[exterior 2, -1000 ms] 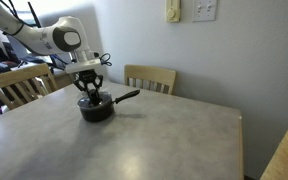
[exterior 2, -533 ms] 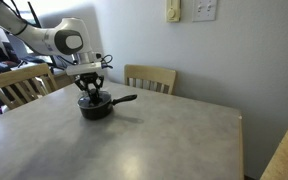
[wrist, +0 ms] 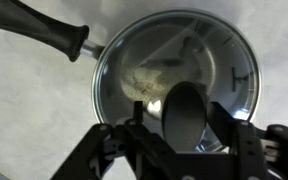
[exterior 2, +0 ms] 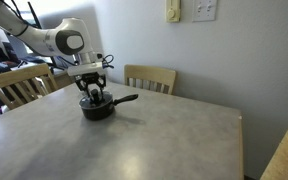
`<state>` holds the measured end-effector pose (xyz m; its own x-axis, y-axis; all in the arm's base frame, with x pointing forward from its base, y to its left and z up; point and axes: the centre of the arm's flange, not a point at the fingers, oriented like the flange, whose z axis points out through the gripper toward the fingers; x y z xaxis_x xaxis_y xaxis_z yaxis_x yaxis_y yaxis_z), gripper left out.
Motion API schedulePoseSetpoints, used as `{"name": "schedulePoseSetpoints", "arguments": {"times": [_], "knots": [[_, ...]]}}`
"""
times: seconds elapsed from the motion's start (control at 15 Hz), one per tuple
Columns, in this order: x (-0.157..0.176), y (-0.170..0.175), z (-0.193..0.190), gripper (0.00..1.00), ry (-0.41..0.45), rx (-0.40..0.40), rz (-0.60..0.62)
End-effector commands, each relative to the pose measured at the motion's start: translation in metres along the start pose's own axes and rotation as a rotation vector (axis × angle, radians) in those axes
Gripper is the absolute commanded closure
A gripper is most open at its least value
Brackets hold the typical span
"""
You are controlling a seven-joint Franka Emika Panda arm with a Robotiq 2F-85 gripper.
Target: Pick up the lid and close the pot
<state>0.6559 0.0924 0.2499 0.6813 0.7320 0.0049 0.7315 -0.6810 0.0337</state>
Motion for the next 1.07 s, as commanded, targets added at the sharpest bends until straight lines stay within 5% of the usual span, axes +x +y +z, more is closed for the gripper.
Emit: {"name": "schedulePoseSetpoints", "arguments": {"times": [0.0, 1.0], "knots": [[-0.008, -0.002, -0.016, 0.01, -0.015, -0.041, -0.045], [0.002, 0.007, -0.077, 0.0, 0.023, -0.141, -0.072]]}}
